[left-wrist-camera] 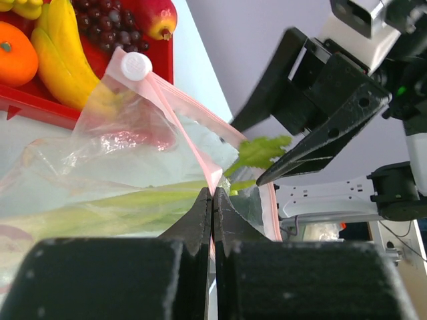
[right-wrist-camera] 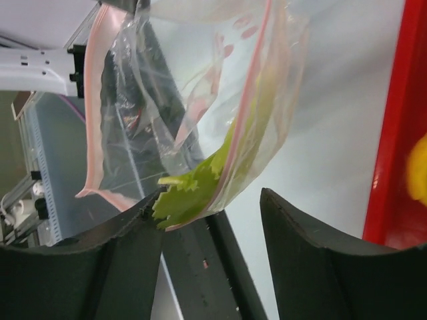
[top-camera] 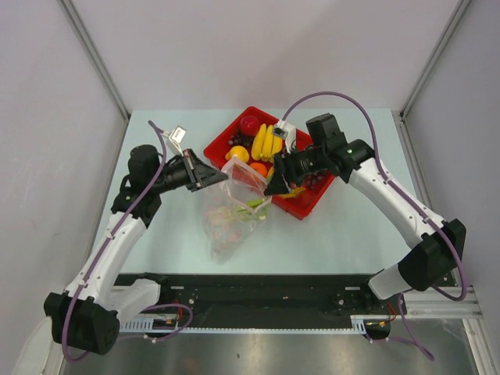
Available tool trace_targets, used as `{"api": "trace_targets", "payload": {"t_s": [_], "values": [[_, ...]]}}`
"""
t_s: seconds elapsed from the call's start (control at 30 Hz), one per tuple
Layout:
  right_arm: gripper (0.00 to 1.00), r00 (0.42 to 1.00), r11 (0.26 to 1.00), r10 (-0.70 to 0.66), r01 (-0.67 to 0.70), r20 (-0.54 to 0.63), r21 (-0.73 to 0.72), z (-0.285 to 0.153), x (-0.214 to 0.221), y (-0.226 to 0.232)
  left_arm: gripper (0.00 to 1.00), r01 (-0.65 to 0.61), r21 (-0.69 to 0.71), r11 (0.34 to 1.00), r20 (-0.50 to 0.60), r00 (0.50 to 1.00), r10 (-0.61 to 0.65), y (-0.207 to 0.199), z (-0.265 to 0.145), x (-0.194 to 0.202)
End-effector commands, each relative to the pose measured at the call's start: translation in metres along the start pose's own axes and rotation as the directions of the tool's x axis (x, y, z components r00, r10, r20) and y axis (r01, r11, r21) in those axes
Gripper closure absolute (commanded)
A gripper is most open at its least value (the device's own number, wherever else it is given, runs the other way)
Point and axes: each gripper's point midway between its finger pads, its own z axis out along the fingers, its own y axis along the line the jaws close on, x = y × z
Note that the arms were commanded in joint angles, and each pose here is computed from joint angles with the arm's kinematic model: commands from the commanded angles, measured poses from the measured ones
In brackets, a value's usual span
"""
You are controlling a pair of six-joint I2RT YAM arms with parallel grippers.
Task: Place the food in the zip-top bag and seal the zipper
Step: Adjust the zipper food storage bag at the center of the board.
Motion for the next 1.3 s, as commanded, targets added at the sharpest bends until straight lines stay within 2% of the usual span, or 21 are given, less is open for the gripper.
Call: {"api": "trace_targets", "payload": {"t_s": [0.0,0.1,0.2,0.23,0.33,0.43,0.53,0.67,0.83,1.0,1.1,1.13,1.2,1.27], "values": [[0.40,0.998,0.999,-0.040,0.039,-0.053,-0.021,-0.011,0.017,0.016,1.00,-0.061,-0.002,0.998,0.027,0.998,0.061,-0.004,-0.006,-0.002],[0.38,0.996,0.998,-0.046,0.043,-0.073,-0.049,-0.016,0.022,0.024,0.99,-0.069,-0.007,0.998,0.029,0.997,0.069,-0.004,-0.008,-0.002],[0.33,0.996,0.996,-0.033,0.026,-0.087,-0.081,-0.021,0.027,0.034,1.00,-0.073,-0.004,0.997,0.032,0.997,0.073,-0.005,-0.009,-0.001],[0.28,0.996,0.995,-0.010,0.002,-0.083,-0.095,-0.024,0.026,0.037,1.00,-0.077,0.002,0.997,0.030,0.997,0.077,-0.006,-0.009,0.000],[0.17,0.997,0.993,0.079,-0.079,-0.008,-0.089,-0.036,0.004,0.024,1.00,-0.087,0.001,0.996,0.029,0.996,0.087,-0.005,-0.011,0.002],[0.17,0.987,0.992,0.111,-0.103,0.114,-0.077,-0.048,-0.040,0.005,1.00,-0.086,0.000,0.996,0.021,0.996,0.086,-0.004,-0.012,0.006],[0.19,0.979,0.991,0.117,-0.104,0.169,-0.085,-0.048,-0.062,-0.006,1.00,-0.090,0.001,0.996,0.019,0.996,0.090,-0.003,-0.013,0.007],[0.29,0.986,0.999,0.037,-0.032,0.160,-0.035,-0.025,-0.064,-0.017,1.00,-0.089,-0.001,0.996,0.019,0.996,0.089,-0.002,-0.012,0.007],[0.38,0.993,0.994,-0.107,0.107,0.048,0.000,0.010,-0.038,-0.008,1.00,-0.096,0.001,0.995,0.027,0.995,0.096,-0.004,-0.012,0.004],[0.41,0.985,0.985,-0.170,0.169,0.017,0.033,0.026,-0.034,-0.007,1.00,-0.089,-0.002,0.996,0.023,0.996,0.090,-0.001,-0.011,0.007],[0.60,0.984,0.983,-0.178,0.178,0.001,0.038,0.029,-0.032,-0.009,1.00,-0.094,-0.002,0.996,0.024,0.995,0.094,-0.001,-0.011,0.006],[0.74,0.986,0.985,-0.169,0.169,-0.005,0.037,0.028,-0.032,-0.009,1.00,-0.097,-0.002,0.995,0.023,0.995,0.097,-0.001,-0.011,0.007],[0.87,0.986,0.986,-0.164,0.164,0.001,0.036,0.026,-0.035,-0.006,1.00,-0.112,-0.004,0.994,0.024,0.993,0.112,-0.001,-0.012,0.006],[0.96,0.988,0.988,-0.153,0.152,0.015,0.018,0.023,-0.040,0.001,1.00,-0.138,-0.004,0.990,0.019,0.990,0.138,0.000,-0.013,0.008]]}}
